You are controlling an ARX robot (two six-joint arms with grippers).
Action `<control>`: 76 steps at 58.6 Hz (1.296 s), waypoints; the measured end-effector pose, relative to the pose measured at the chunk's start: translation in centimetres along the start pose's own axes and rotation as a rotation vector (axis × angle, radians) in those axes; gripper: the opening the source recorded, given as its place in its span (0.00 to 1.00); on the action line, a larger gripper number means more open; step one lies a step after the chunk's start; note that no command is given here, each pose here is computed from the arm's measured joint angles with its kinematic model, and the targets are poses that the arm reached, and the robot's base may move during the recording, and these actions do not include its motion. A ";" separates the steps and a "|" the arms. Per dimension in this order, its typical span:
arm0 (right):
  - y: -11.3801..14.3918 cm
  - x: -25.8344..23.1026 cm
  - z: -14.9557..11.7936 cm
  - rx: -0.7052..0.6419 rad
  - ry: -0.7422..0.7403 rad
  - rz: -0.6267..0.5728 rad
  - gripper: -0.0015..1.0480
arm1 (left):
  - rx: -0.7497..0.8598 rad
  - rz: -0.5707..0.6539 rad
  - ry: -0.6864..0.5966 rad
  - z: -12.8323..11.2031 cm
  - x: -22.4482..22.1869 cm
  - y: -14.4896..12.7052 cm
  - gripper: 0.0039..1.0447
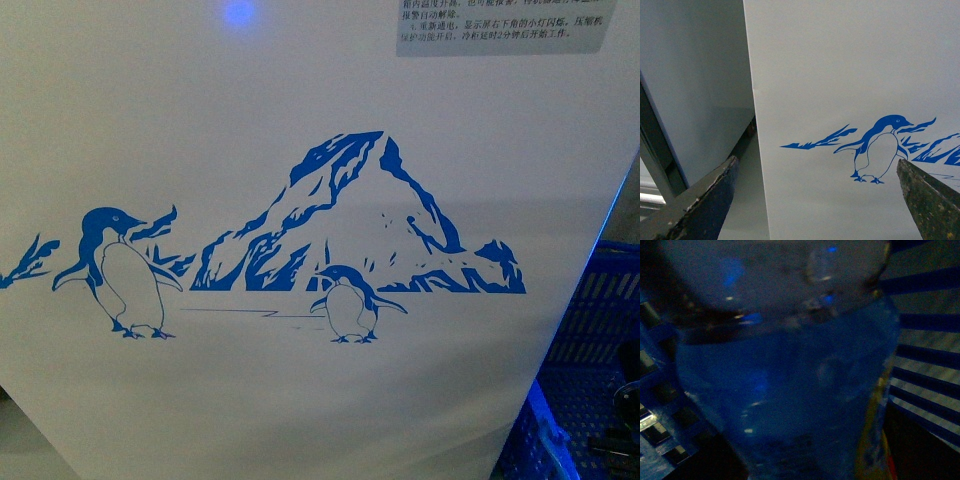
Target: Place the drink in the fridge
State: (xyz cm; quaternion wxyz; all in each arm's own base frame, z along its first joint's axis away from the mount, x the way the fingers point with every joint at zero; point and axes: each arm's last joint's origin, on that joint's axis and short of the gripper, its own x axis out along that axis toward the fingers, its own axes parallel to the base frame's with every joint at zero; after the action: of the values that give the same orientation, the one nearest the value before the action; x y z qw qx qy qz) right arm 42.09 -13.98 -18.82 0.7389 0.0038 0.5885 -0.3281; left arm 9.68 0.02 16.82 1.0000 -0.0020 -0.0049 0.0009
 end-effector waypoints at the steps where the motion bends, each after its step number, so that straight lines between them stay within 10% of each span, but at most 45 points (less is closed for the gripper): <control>1: 0.0 0.0 0.0 0.000 0.001 0.005 0.64 | 0.000 0.000 0.000 0.0 0.0 0.0 0.92; 16: 0.0 -0.5 -0.2 -0.002 0.007 0.046 0.39 | 0.000 0.000 0.000 0.0 0.0 0.0 0.92; 36: 0.3 -3.9 -0.8 -0.009 -0.005 0.177 0.37 | 0.000 0.000 0.000 0.0 0.0 0.0 0.92; 48: -0.1 -13.8 3.7 0.014 -0.235 0.365 0.37 | 0.000 0.000 0.000 0.0 0.0 0.0 0.92; 59: -5.6 -27.1 7.4 0.089 -0.547 0.487 0.37 | 0.000 0.000 0.000 0.0 0.0 0.0 0.92; 76: -13.3 -37.4 4.0 0.104 -0.759 0.537 0.37 | 0.000 0.000 0.000 0.0 0.0 0.0 0.92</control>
State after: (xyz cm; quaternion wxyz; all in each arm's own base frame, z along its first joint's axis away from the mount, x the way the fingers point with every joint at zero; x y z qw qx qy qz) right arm 35.63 -8.04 20.14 0.9595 0.0729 0.2375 -0.1327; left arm 9.68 0.02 16.82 1.0000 -0.0020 -0.0049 0.0009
